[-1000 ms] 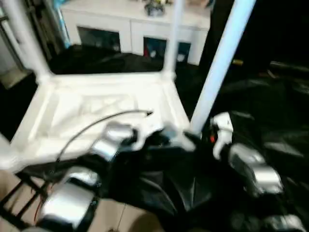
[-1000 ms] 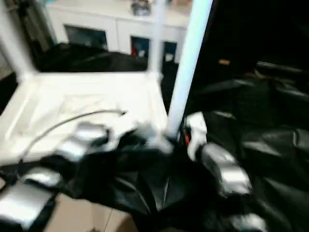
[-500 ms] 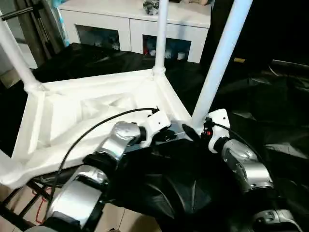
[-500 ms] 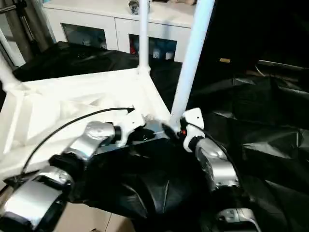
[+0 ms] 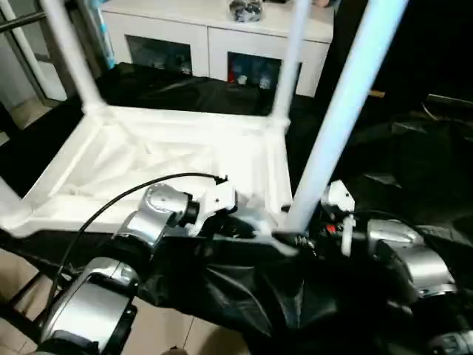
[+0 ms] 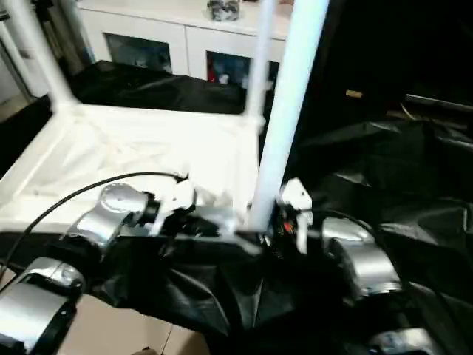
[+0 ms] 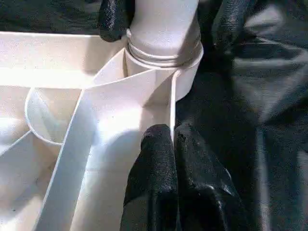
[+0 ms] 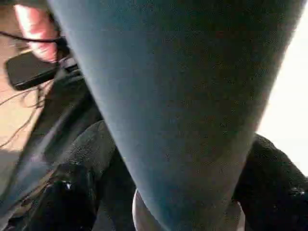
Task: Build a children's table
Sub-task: Rotate leg to tighten
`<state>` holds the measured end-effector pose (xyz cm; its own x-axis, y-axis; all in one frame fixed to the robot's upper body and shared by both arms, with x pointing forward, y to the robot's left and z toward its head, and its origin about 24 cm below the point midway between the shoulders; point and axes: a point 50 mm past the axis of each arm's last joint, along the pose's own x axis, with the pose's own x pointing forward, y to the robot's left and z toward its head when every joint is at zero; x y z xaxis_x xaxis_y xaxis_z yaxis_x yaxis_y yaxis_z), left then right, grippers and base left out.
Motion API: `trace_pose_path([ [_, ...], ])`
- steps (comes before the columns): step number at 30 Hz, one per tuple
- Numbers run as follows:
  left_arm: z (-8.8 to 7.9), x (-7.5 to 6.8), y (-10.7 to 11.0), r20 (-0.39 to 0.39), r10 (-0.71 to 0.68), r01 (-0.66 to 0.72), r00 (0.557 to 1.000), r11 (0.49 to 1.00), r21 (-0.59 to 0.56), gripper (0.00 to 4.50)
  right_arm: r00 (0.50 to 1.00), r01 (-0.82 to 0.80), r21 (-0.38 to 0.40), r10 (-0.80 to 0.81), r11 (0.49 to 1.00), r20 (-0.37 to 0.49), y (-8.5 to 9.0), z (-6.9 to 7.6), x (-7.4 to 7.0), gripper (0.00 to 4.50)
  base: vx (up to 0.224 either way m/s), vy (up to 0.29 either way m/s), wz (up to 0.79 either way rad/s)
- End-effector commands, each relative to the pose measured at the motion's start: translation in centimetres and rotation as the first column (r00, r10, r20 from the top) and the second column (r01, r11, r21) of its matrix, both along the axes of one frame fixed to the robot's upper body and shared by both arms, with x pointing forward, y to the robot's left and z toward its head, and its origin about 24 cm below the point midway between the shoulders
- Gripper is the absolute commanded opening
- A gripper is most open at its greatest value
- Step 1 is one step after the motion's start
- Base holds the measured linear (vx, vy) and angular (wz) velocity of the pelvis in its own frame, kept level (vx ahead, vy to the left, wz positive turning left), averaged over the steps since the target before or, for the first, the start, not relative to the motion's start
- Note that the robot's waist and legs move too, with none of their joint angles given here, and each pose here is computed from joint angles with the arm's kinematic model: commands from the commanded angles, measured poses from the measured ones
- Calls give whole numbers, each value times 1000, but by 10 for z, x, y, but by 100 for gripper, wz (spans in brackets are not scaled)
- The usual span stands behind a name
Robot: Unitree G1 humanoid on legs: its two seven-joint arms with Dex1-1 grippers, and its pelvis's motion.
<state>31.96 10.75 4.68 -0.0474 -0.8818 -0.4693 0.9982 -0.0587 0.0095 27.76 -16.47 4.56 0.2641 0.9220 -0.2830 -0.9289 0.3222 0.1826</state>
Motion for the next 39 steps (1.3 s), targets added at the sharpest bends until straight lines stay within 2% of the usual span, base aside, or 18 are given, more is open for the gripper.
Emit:
trace_pose_path([
  [1, 3, -2, -3, -5, -39, 39, 999, 999, -25, 0, 996, -71, -13, 70, 997, -59, 5, -7, -7, 351, 0, 0, 0],
  [11, 3, -2, -3, -13, -40, 40, 999, 999, -31, 0, 990, -113, -10, 111, 994, -86, 11, -10, -11, 258, 0, 0, 0],
  [16, 3, 4, -6, 41, 50, -49, 998, 998, -45, 0, 994, -62, 12, 63, 998, -87, 15, -15, -13, 237, 0, 0, 0],
  [17, 3, 6, -7, 50, 72, -70, 996, 997, -43, 0, 996, -35, 15, 36, 999, -87, 15, -16, -12, 233, 0, 0, 0],
  [20, 1, 14, -11, 93, 185, -184, 978, 983, -21, 0, 982, 176, -7, -176, 984, -67, 15, -25, 0, 226, 0, 0, 0],
  [21, 1, 14, -11, 94, 186, -185, 978, 982, -21, 0, 982, 178, -8, -178, 984, -67, 15, -25, 0, 222, 0, 0, 0],
  [23, 1, 19, -18, 109, 268, -266, 957, 964, -29, 0, 943, 324, -36, -326, 945, -68, 19, -34, 9, 218, 0, 0, 0],
  [26, 0, 20, -21, 111, 292, -290, 950, 956, -35, 0, 924, 373, -47, -376, 926, -71, 20, -37, 12, 210, 0, 0, 0],
  [27, 0, 22, -26, 118, 323, -321, 939, 946, -40, 0, 896, 435, -60, -439, 898, -72, 24, -41, 15, 205, 0, 0, 0],
  [29, 0, 25, -35, 135, 379, -376, 915, 925, -48, 0, 856, 507, -84, -513, 858, -67, 30, -45, 20, 205, 0, 0, 0],
  [31, -1, 27, -48, 148, 448, -444, 882, 894, -66, 0, 783, 610, -133, -620, 782, -53, 38, -51, 27, 205, 0, 0, 0],
  [32, -1, 27, -57, 143, 463, -457, 874, 886, -79, 0, 768, 630, -138, -639, 764, -32, 44, -51, 30, 205, 0, 0, 0],
  [36, -1, 24, -65, 135, 452, -442, 882, 892, -95, 0, 775, 626, -117, -632, 771, -16, 52, -50, 31, 205, 0, 0, 0],
  [37, -1, 24, -67, 131, 446, -436, 885, 895, -98, 0, 772, 629, -112, -635, 769, -19, 52, -49, 32, 253, 0, 0, 0],
  [39, -1, 20, -66, 129, 395, -383, 910, 917, -111, 0, 806, 588, -80, -591, 805, -19, 53, -44, 31, 266, 0, 0, 0],
])
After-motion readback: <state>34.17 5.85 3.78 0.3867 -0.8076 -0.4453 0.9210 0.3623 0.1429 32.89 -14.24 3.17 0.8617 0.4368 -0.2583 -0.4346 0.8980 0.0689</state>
